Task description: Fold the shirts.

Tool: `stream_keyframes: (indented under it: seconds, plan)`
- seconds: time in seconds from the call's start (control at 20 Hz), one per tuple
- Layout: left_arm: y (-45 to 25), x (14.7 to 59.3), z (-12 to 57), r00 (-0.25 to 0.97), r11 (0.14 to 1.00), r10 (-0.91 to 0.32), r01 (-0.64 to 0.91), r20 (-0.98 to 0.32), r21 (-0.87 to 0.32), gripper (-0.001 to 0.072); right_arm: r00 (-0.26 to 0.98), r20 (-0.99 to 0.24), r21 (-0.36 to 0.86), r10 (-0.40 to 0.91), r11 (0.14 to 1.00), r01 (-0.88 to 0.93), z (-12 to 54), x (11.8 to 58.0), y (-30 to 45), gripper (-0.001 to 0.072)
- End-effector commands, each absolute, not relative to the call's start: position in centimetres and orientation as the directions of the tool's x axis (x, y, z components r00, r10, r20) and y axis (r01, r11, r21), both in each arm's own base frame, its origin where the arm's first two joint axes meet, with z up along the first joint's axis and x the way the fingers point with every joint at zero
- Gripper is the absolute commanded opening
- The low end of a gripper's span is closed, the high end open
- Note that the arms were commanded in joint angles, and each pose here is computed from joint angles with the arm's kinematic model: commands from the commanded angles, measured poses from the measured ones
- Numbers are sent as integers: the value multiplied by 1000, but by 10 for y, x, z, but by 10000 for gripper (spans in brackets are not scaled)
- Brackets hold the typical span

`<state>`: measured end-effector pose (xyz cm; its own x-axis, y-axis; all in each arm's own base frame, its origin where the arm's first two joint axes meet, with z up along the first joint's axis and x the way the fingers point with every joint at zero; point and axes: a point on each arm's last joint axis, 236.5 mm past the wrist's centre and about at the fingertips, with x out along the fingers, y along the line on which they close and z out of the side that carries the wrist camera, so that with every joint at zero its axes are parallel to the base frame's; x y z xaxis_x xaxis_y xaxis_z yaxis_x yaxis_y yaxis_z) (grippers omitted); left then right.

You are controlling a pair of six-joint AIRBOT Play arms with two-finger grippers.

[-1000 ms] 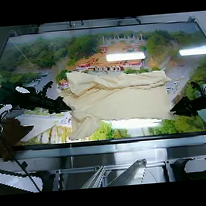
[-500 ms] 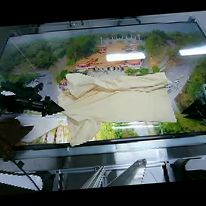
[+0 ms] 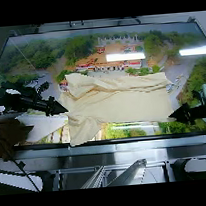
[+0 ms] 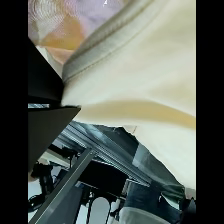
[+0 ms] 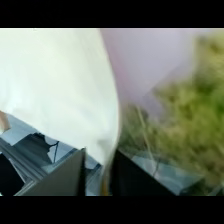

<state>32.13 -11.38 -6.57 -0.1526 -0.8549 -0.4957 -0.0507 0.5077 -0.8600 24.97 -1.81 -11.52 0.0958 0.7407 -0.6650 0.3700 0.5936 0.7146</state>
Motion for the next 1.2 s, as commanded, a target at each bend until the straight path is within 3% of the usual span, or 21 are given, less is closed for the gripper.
stream_keyframes:
  seconds: [0.0, 0.2, 0.35, 0.65, 0.8, 0.9, 1.15]
  plan:
    - [-115, 318, -63, -168, 500, -858, -49, -486, -865, 26, 151, -619, 769, 770, 558, 312, -107, 269, 2, 26]
    - [-98, 297, -50, -231, 463, -872, -105, -431, -880, 25, 146, -672, 724, 726, 604, 334, -85, 277, -28, 25]
    - [-61, 283, -62, -247, 533, -842, -245, -480, -810, 25, 165, -766, 628, 622, 666, 403, -72, 273, -72, 24]
    - [-54, 277, -47, -243, 477, -876, -303, -417, -825, 25, 237, -727, 679, 645, 623, 387, -55, 283, -73, 25]
    - [-71, 311, -13, -116, 315, -949, -274, -294, -909, 25, 410, -595, 803, 692, 528, 274, -23, 328, -58, 25]
    - [-80, 336, 8, -71, 272, -962, -205, -263, -940, 25, 465, -574, 813, 674, 538, 224, -16, 354, -51, 25]
    - [-90, 399, 39, -30, 370, -929, -24, -369, -929, 26, 544, -634, 712, 549, 689, 135, -16, 430, -40, 25]
